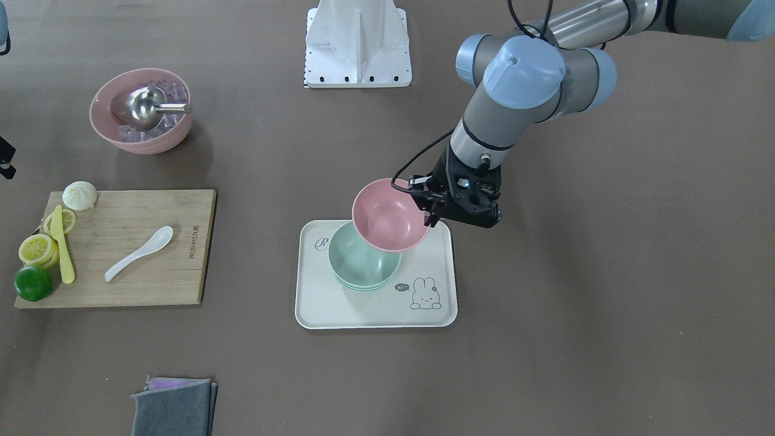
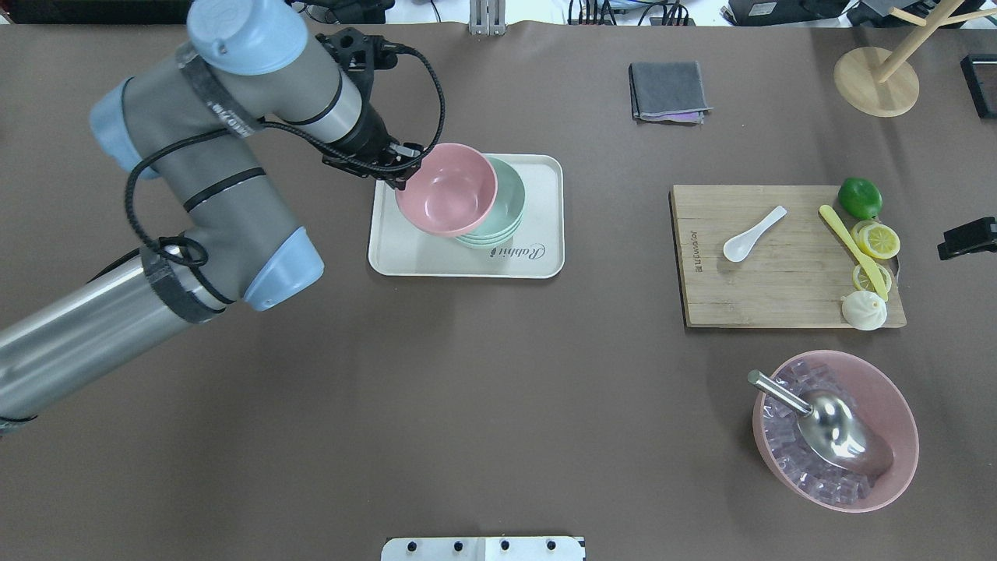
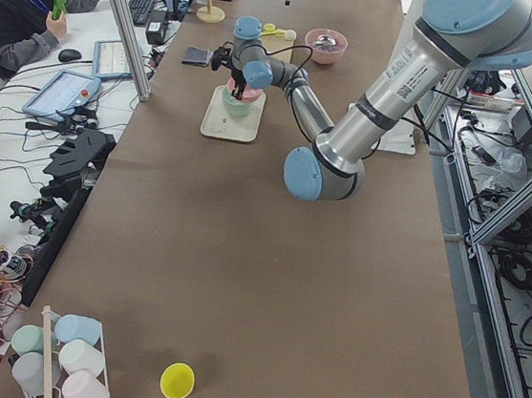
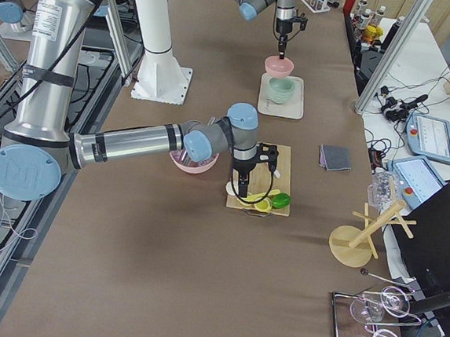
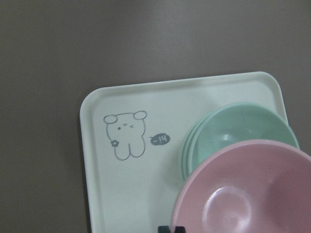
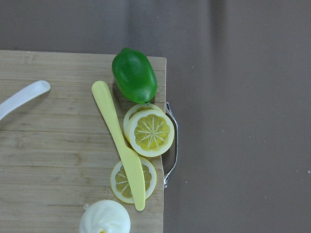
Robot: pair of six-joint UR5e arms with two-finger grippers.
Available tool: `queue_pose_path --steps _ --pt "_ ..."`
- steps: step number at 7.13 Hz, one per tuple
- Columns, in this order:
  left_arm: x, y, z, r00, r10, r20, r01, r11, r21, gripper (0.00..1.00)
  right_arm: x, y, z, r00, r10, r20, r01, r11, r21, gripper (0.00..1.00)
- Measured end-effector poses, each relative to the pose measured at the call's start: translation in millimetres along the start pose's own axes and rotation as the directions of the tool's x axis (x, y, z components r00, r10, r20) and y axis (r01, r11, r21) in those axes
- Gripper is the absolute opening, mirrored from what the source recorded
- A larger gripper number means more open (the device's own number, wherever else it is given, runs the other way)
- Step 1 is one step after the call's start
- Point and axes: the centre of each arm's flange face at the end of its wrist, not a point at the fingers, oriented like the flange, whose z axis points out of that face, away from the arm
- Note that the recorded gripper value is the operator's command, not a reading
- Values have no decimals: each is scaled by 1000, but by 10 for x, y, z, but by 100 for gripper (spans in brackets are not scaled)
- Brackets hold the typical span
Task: Stack pink bowl on green and place spoon
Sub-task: 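Carry the pink bowl with the left gripper over the green bowl, then lower the pink bowl into the green bowl and open the left gripper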
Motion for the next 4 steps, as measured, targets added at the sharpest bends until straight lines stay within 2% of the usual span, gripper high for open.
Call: queue_pose_path --steps 2,4 --pt "209 -300 161 999 -29 43 28 999 30 0 -3 -2 -1 1000 -1 1 1 1000 1 100" --pt "231 -327 312 997 -35 67 33 999 27 0 -4 -2 -2 1000 -1 2 1 1000 0 100"
